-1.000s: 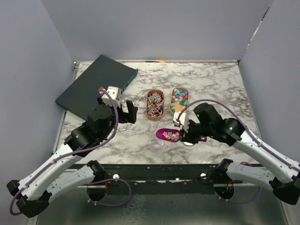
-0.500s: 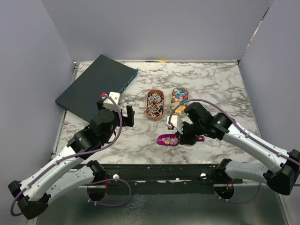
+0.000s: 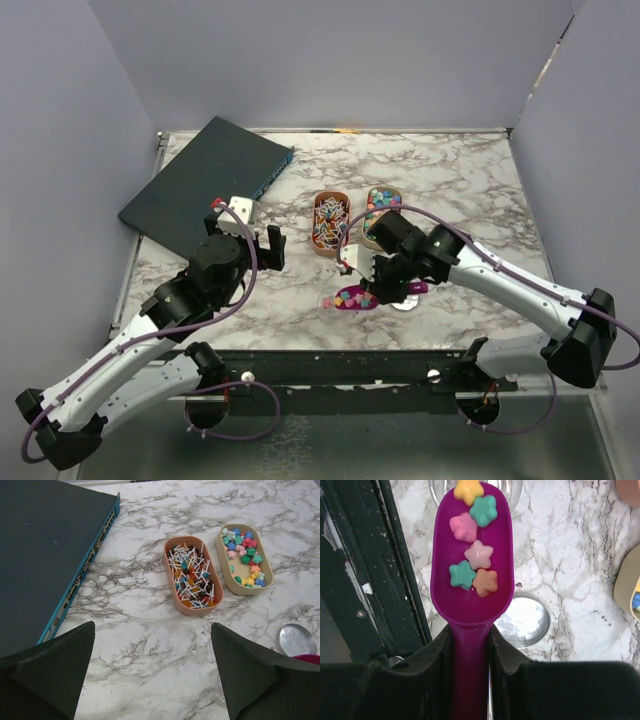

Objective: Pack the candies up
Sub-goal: Place the fake candies in the packing bottle, then scoop the fake candies from the storage box, then place the fake candies in the packing bottle.

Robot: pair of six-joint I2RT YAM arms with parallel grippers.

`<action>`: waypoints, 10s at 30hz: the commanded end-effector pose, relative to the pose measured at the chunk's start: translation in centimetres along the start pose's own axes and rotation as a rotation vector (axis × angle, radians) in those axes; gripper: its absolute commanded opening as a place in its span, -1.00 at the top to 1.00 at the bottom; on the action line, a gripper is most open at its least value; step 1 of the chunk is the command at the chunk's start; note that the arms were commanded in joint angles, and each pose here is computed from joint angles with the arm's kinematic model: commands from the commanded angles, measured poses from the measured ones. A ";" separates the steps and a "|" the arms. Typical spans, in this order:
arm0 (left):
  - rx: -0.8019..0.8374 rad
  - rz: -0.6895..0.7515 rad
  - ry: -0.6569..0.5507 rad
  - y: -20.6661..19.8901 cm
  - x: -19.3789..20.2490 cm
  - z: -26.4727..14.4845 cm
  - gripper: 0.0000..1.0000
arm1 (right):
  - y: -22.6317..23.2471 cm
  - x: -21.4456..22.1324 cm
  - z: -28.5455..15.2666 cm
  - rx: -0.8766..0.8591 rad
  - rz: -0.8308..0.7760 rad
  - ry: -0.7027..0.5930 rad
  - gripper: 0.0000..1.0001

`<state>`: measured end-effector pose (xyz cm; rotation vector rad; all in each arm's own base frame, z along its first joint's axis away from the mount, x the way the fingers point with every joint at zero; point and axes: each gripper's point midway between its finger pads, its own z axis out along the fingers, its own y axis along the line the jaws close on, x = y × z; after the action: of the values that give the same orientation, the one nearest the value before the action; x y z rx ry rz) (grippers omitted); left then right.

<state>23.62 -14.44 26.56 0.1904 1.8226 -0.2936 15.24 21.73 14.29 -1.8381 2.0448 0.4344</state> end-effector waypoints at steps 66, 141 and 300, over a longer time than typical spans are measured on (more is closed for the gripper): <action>0.033 -0.033 -0.072 0.4 -1.3 -1.6 -0.98 | -15.8 2.8 -1.3 0.472 1.109 0.173 0.99; 0.010 -0.021 -0.057 0.6 -0.9 -1.1 -0.98 | -23.8 7.7 8.0 0.600 1.217 0.074 0.99; 0.053 -0.030 0.020 -1.0 0.5 0.5 -0.98 | 0.0 -0.1 -1.6 0.047 -0.137 -0.101 0.99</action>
<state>23.46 -16.23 26.33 0.2067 1.8423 -0.4043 14.79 21.58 15.97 -1.8189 1.7937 0.5120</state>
